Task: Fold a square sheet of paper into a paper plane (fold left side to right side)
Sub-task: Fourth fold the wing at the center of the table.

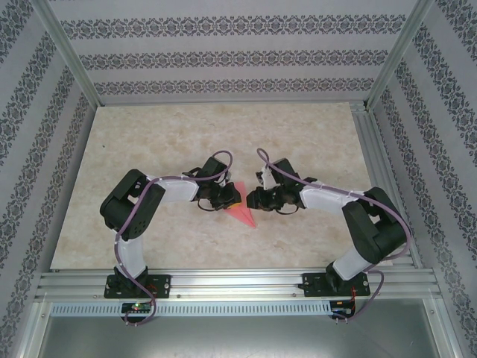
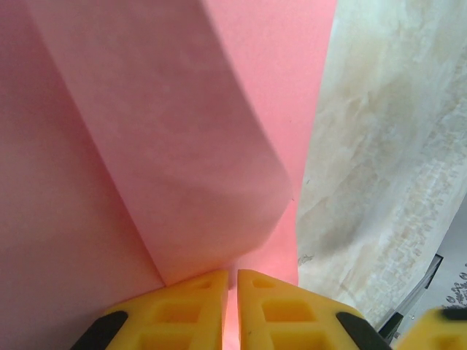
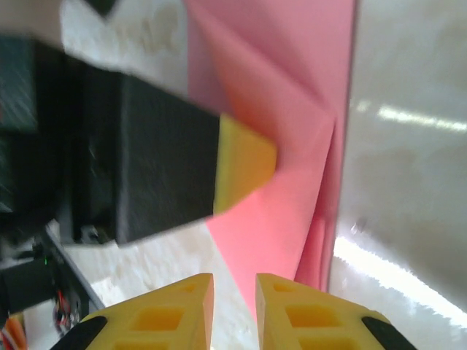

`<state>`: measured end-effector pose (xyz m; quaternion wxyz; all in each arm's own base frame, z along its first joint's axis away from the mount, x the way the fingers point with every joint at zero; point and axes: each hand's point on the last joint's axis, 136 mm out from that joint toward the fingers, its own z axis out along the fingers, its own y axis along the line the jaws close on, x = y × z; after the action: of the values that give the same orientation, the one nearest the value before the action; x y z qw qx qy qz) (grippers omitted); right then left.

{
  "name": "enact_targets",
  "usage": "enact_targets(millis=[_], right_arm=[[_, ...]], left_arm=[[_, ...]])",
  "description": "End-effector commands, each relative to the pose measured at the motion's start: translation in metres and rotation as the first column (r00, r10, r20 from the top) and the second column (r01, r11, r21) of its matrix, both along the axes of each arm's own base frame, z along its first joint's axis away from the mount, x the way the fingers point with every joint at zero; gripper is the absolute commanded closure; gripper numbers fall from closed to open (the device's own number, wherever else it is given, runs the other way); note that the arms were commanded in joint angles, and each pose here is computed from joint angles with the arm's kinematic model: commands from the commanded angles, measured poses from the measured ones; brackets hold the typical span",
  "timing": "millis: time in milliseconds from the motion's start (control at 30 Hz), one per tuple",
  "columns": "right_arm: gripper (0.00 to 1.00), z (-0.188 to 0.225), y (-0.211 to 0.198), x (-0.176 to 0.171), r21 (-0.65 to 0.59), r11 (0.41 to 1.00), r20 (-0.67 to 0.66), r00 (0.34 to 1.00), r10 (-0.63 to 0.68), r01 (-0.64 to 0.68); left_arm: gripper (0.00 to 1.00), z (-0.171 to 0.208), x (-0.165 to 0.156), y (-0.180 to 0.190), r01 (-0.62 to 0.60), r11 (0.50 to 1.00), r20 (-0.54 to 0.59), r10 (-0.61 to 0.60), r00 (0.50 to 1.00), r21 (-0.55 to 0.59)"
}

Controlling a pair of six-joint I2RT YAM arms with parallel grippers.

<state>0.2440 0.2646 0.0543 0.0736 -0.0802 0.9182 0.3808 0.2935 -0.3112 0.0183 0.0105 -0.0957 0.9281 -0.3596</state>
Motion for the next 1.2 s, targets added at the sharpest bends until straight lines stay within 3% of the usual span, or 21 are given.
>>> enact_targets(millis=[0,467,1167], right_arm=[[0.78,-0.003,0.010,-0.014,0.057,0.998,-0.039,0.999,0.024,-0.021],[0.78,-0.036,-0.005,-0.035,-0.040,0.998,-0.110,0.993,0.035,-0.040],[0.78,-0.049,-0.012,-0.034,-0.122,0.992,-0.129,0.991,0.025,-0.041]], left_arm=[[0.85,-0.032,-0.015,0.019,-0.003,0.996,-0.059,0.009,0.998,0.092],[0.85,-0.032,-0.015,0.020,0.001,0.995,-0.061,0.005,0.998,0.100],[0.85,-0.031,-0.013,0.019,0.008,0.995,-0.058,-0.002,0.998,0.102]])
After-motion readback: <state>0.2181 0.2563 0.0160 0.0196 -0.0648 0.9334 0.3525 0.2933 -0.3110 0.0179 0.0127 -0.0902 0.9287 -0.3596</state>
